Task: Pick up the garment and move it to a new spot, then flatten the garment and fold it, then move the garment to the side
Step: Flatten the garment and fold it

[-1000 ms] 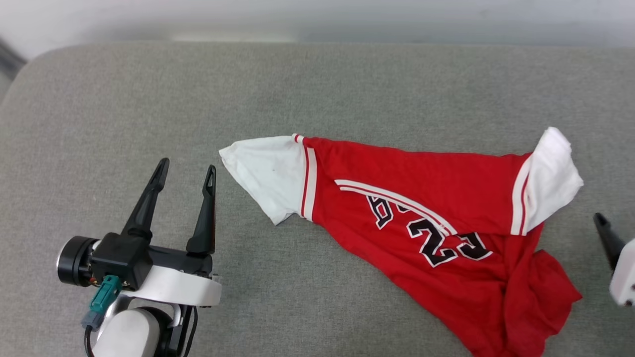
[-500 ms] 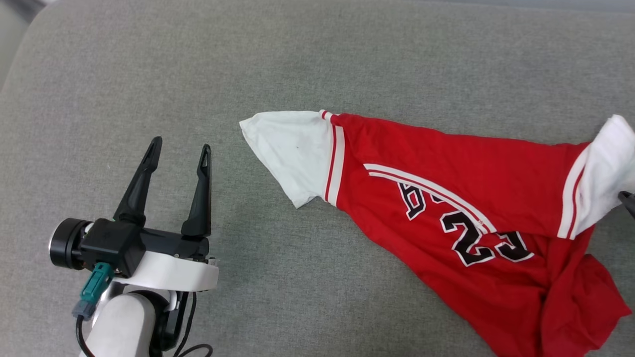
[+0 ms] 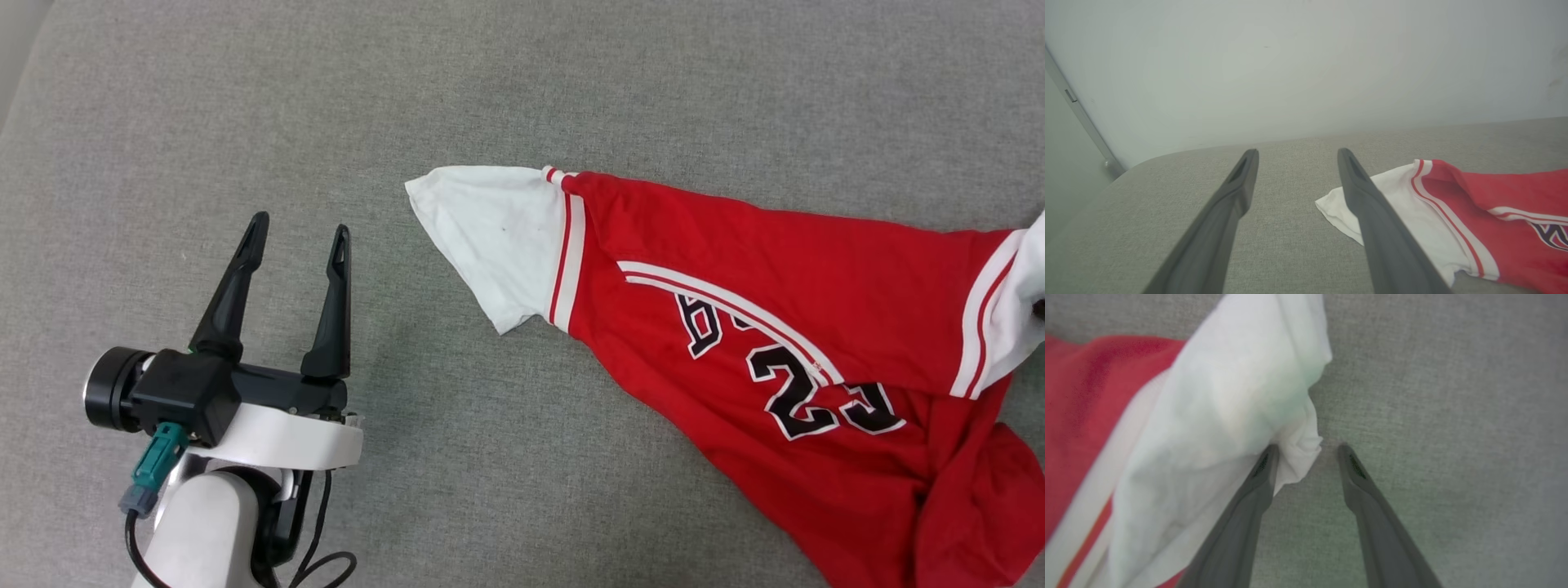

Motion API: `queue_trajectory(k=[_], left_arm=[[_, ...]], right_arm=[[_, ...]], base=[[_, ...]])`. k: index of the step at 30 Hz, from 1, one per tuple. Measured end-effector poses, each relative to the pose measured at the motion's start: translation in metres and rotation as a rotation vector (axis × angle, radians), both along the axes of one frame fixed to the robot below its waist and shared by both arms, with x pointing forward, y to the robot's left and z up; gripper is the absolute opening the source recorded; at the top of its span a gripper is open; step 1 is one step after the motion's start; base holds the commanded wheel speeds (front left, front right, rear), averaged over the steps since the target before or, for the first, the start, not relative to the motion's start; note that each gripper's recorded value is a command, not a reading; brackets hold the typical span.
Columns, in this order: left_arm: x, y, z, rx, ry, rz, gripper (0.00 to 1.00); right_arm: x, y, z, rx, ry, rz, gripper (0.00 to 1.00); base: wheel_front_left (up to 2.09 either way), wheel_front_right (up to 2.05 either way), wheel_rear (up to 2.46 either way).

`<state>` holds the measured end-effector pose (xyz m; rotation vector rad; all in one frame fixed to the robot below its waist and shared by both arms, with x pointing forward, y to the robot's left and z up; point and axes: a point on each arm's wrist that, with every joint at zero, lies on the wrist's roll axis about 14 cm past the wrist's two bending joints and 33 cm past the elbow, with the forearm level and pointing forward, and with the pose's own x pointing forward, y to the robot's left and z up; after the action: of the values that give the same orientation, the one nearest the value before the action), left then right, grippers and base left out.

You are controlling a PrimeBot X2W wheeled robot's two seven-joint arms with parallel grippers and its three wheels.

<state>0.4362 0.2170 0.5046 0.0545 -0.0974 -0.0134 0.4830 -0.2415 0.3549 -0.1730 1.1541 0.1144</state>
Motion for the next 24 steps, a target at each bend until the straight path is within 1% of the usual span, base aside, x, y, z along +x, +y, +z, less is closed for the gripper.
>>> queue_trajectory(k=[3, 6, 14, 15, 18, 24], left_arm=[[0.0, 0.003, 0.001, 0.006, -0.002, 0.005, 1.0], [-0.001, 0.0, 0.001, 0.004, -0.001, -0.008, 1.0], [0.007, -0.018, 0.0, 0.036, 0.022, -0.117, 1.0], [0.014, -0.025, -0.001, 0.055, 0.051, -0.161, 1.0], [0.024, -0.033, -0.016, 0.081, 0.162, -0.222, 1.0], [0.051, -0.049, -0.047, 0.091, 0.457, -0.332, 1.0]], right_arm=[[-0.009, 0.001, -0.001, 0.013, 0.017, -0.003, 0.0], [-0.02, -0.008, 0.002, 0.012, 0.016, -0.024, 0.0], [-0.059, -0.044, 0.025, -0.012, -0.007, -0.096, 0.0], [-0.067, -0.05, 0.028, -0.016, -0.008, -0.113, 0.0], [-0.075, -0.057, 0.032, -0.02, -0.012, -0.135, 0.0], [-0.08, -0.055, 0.029, -0.004, -0.005, -0.153, 0.0]], base=[[0.0, 0.0, 0.0], [0.0, 0.0, 0.0], [0.0, 0.0, 0.0], [0.0, 0.0, 0.0], [0.0, 0.0, 0.0], [0.0, 0.0, 0.0]])
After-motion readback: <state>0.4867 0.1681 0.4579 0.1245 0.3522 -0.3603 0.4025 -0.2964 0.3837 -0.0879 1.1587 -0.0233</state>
